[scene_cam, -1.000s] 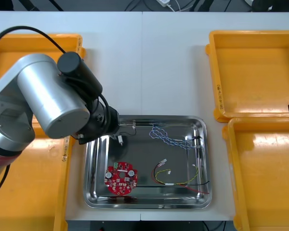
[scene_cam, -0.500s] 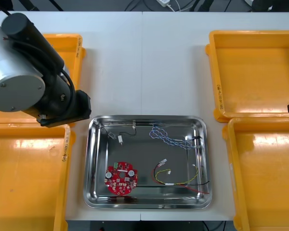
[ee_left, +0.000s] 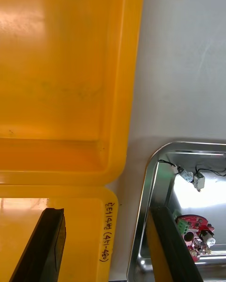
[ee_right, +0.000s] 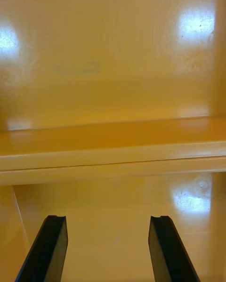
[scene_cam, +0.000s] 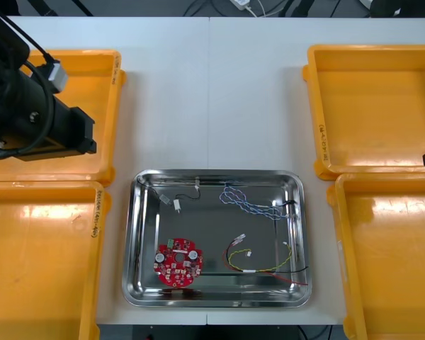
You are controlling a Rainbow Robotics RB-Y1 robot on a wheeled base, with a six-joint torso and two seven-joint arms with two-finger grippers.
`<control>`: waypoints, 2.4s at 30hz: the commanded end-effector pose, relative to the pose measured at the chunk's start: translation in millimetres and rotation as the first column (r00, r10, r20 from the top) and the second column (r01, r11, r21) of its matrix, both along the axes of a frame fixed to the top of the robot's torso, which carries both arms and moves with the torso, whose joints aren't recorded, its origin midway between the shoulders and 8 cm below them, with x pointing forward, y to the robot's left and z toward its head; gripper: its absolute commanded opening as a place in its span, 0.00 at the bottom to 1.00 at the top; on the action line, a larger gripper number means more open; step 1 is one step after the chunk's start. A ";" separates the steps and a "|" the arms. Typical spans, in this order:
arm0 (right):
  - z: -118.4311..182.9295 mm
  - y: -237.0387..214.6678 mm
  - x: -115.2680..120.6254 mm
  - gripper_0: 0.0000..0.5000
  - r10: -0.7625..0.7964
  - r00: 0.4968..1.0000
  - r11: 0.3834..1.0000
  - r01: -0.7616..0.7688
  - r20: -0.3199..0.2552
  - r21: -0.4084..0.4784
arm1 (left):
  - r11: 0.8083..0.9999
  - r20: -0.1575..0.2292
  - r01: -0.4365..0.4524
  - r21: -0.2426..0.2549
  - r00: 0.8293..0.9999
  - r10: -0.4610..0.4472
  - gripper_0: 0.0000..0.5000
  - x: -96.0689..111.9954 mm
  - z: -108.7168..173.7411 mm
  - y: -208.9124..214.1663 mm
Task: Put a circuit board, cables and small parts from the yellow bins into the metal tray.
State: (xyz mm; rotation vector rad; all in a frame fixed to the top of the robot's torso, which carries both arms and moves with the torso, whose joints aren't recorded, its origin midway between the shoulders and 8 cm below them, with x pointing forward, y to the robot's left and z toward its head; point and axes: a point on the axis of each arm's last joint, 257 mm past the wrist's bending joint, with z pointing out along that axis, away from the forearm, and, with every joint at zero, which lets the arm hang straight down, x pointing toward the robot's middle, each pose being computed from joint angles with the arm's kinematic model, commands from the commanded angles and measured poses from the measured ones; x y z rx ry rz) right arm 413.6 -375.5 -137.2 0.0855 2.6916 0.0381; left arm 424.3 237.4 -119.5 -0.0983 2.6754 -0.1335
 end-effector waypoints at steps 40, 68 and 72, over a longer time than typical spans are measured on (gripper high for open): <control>18.4 -14.8 -1.7 1.00 -0.026 0.999 0.999 0.027 0.030 -0.037 | 0.992 -0.001 0.032 0.126 0.999 -0.033 1.00 -32.2 -14.6 162.1; 18.4 -14.8 -1.7 1.00 -0.026 0.999 0.999 0.027 0.030 -0.037 | 0.990 -0.001 0.044 0.134 0.999 -0.045 1.00 -31.1 -22.0 161.9; 18.4 -14.8 -1.7 1.00 -0.026 0.999 0.999 0.027 0.030 -0.037 | 0.990 -0.001 0.044 0.134 0.999 -0.045 1.00 -31.1 -22.0 161.9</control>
